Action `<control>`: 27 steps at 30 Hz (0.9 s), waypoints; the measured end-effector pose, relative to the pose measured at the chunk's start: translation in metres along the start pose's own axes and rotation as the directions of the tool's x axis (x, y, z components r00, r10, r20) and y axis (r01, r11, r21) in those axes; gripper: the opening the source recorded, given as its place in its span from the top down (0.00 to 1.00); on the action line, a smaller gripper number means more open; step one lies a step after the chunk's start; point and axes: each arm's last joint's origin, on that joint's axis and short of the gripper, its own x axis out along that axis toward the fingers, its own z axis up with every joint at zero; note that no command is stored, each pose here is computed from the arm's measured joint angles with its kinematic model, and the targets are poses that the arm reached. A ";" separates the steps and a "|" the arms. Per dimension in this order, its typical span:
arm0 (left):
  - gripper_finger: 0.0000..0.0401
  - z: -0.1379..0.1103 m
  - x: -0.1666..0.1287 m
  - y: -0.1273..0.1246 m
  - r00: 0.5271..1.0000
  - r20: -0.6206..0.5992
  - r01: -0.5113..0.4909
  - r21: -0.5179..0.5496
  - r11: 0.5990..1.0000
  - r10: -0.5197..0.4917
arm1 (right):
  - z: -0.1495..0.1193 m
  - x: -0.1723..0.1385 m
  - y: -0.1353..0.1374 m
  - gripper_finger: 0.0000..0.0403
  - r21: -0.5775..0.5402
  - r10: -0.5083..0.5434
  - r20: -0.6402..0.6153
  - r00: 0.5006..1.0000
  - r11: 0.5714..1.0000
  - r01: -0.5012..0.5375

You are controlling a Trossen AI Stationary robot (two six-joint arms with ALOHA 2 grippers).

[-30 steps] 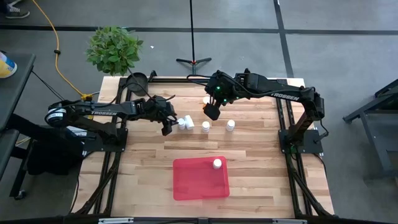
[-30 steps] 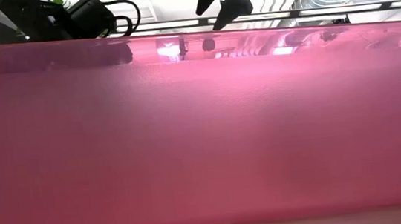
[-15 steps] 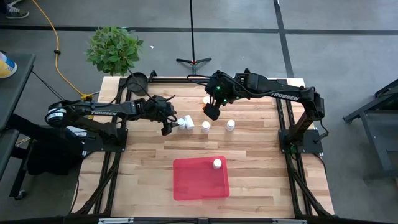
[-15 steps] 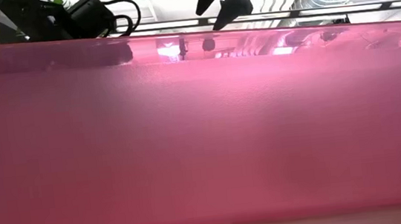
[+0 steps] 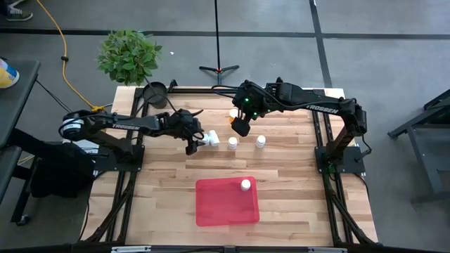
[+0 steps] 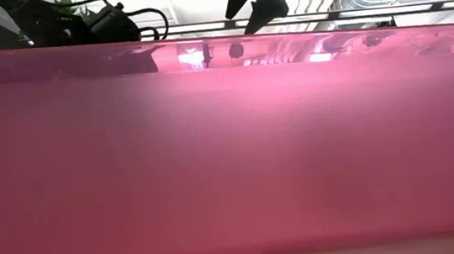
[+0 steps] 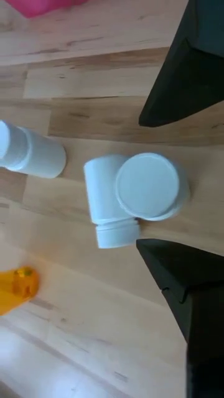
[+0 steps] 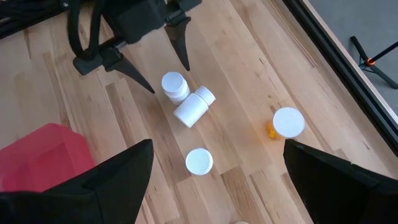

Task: Pick and place pill bottles into a basket
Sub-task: Put the white medicine bottle into the red container

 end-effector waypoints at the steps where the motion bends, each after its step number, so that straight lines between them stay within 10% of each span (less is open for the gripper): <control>1: 0.14 -0.001 0.002 0.000 1.000 -0.009 0.003 -0.001 1.000 -0.003 | 0.000 0.000 0.000 0.13 -0.001 0.000 0.000 1.000 1.000 0.000; 27: 0.36 -0.001 0.011 0.001 1.000 0.006 0.005 -0.033 0.999 -0.005 | 0.000 0.000 0.000 0.13 -0.009 -0.007 0.000 1.000 1.000 0.007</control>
